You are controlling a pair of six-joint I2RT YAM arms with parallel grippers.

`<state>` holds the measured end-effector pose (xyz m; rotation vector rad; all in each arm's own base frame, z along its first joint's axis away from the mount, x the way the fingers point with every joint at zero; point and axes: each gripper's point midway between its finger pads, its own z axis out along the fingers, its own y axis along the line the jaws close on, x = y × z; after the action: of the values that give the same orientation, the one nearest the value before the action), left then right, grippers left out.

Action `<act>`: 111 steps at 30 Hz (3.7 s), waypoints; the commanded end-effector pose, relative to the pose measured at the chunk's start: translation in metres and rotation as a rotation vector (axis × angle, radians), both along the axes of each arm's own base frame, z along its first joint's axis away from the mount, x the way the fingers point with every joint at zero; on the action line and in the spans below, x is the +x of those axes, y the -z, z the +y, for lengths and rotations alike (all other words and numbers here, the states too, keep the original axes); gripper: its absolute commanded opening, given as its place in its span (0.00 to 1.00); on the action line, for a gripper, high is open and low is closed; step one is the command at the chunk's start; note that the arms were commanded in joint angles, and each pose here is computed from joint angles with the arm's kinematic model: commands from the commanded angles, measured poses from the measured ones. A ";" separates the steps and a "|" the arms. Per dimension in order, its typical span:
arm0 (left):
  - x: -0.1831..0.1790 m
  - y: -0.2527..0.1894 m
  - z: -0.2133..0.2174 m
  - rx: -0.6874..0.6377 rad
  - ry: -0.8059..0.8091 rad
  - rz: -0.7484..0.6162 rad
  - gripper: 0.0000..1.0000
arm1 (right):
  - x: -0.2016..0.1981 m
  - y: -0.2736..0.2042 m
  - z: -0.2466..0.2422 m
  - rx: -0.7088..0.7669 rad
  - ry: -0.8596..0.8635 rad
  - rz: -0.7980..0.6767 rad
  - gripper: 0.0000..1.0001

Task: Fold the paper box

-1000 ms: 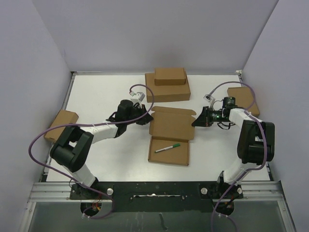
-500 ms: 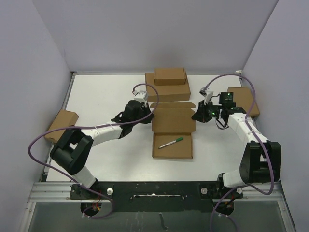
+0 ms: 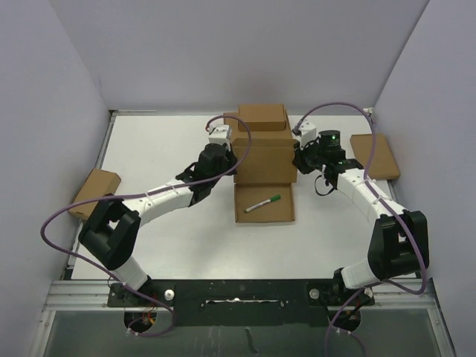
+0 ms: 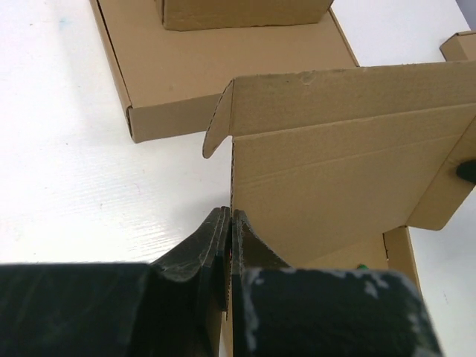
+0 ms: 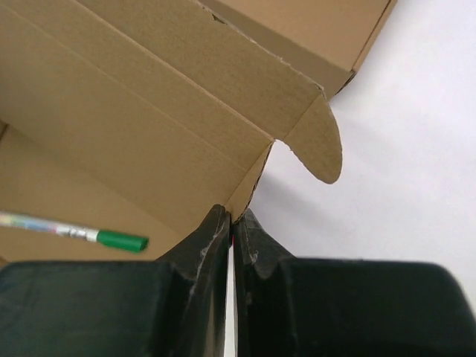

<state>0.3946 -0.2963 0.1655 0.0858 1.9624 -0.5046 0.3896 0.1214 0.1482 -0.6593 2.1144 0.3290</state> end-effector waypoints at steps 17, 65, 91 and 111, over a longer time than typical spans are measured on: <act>0.024 -0.032 -0.023 -0.078 -0.021 -0.270 0.00 | 0.045 -0.032 0.032 0.034 0.107 -0.403 0.00; 0.005 -0.016 -0.012 0.023 0.024 -0.499 0.00 | -0.008 -0.065 0.003 0.097 -0.303 -0.318 0.78; -0.001 -0.018 -0.008 0.019 0.038 -0.501 0.00 | 0.029 -0.043 -0.035 0.253 -0.344 -0.051 0.70; 0.000 -0.020 -0.011 0.022 0.045 -0.501 0.00 | 0.053 -0.018 -0.017 0.276 -0.393 0.004 0.46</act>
<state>0.3932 -0.3007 0.1402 0.2793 1.5958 -0.3849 0.4337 0.0948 0.1533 -0.8529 1.9557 0.8138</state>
